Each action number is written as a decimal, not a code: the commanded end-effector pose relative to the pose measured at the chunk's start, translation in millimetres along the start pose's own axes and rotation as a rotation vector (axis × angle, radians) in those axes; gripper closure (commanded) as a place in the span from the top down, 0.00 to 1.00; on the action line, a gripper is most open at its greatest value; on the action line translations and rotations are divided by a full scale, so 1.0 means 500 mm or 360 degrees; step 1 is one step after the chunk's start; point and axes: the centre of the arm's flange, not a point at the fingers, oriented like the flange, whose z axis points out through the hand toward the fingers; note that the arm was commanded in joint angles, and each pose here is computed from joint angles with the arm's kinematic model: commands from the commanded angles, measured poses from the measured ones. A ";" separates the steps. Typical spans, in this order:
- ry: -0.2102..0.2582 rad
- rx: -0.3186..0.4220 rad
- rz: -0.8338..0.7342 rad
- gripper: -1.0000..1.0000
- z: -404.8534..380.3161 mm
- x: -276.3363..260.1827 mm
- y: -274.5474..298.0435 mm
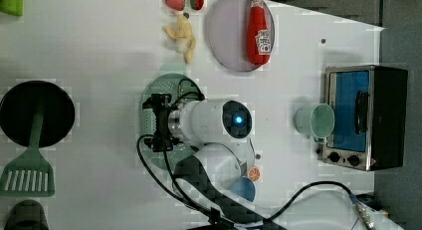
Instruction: Drag strainer right to left.
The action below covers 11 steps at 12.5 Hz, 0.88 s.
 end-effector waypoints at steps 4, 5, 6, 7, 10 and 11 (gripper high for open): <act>-0.0021 0.0021 0.0033 1.00 0.007 -0.045 -0.011; -0.0019 0.0028 0.0031 1.00 0.002 -0.045 -0.014; -0.0021 0.0045 0.0029 1.00 -0.013 -0.044 -0.020; -0.0020 0.0054 0.0000 1.00 -0.036 -0.043 -0.026; 0.0012 0.0021 -0.0247 1.00 -0.168 -0.026 -0.041; 0.0024 0.0023 -0.0347 1.00 -0.233 -0.007 -0.055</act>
